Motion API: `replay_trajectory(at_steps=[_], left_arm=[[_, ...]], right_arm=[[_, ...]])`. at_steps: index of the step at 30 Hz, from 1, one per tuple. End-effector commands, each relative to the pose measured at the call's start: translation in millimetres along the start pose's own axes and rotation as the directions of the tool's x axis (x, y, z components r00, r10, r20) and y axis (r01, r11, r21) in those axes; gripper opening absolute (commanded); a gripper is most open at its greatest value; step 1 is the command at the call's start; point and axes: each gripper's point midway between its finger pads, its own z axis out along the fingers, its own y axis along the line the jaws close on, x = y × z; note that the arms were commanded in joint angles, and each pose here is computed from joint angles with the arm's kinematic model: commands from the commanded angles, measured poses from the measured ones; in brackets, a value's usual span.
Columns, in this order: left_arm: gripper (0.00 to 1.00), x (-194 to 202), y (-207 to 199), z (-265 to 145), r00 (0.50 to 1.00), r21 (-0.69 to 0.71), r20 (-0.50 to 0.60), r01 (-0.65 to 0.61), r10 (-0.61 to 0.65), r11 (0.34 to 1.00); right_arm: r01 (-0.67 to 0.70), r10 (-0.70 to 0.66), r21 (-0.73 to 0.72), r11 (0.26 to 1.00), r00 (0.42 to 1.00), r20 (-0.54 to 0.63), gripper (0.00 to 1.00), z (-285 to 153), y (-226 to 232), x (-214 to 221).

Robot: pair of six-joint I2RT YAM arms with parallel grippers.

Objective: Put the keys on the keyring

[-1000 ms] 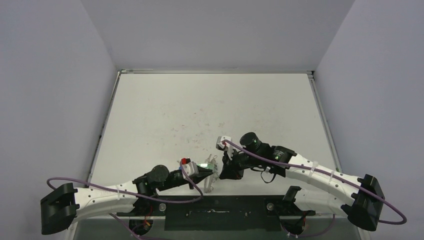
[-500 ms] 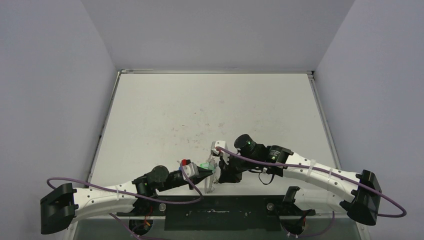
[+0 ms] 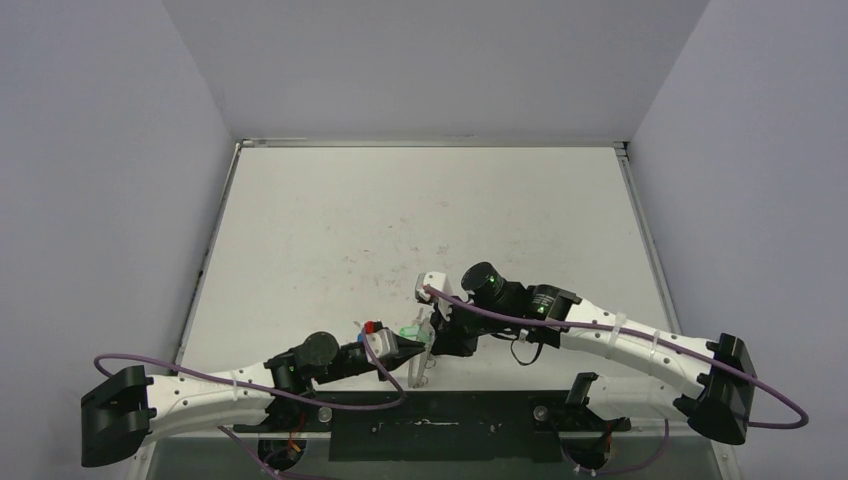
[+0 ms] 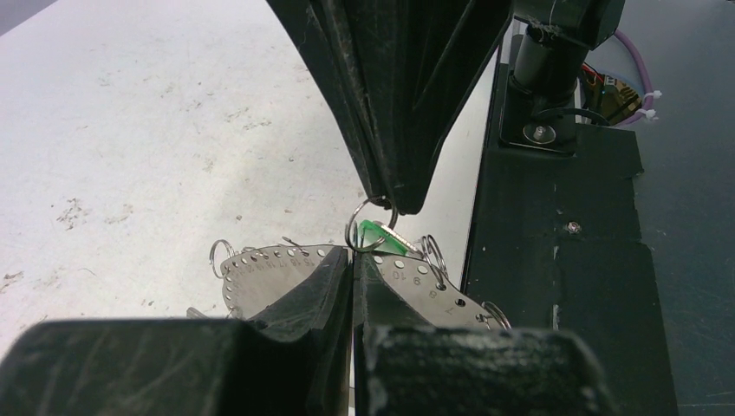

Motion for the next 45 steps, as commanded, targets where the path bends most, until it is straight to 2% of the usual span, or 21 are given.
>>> replay_trajectory(at_steps=[1,33,39,40,42,45], left_arm=[[0.00,-14.6,-3.4,2.4,0.999,0.017,0.041,-0.018,0.017,1.000],[0.00,-19.7,4.7,-3.4,0.997,-0.034,0.072,-0.013,0.016,0.999],[0.00,-18.2,5.2,-4.1,0.997,-0.037,0.069,-0.013,0.016,0.999],[0.00,-17.4,5.5,-4.5,0.998,-0.039,0.068,-0.012,0.015,0.999],[0.00,-16.6,6.2,-5.2,0.998,-0.044,0.066,-0.010,0.012,0.999],[0.00,-14.5,7.9,-7.4,0.998,-0.055,0.059,-0.006,0.009,0.998]], right_arm=[[0.026,-0.026,0.011,1.000,0.999,0.023,0.00,3.2,-2.3,-16.7],[-0.012,0.021,0.128,0.992,0.998,-0.065,0.00,2.6,-23.0,16.0],[-0.009,0.013,0.128,0.992,0.999,-0.034,0.00,2.3,-22.7,9.5],[-0.011,0.016,0.135,0.991,0.999,-0.032,0.03,2.9,-23.9,9.6],[-0.027,0.032,0.163,0.986,0.999,-0.032,0.19,5.5,-29.7,13.4],[-0.086,0.088,0.209,0.974,0.996,-0.002,0.33,11.7,-39.4,20.2]])
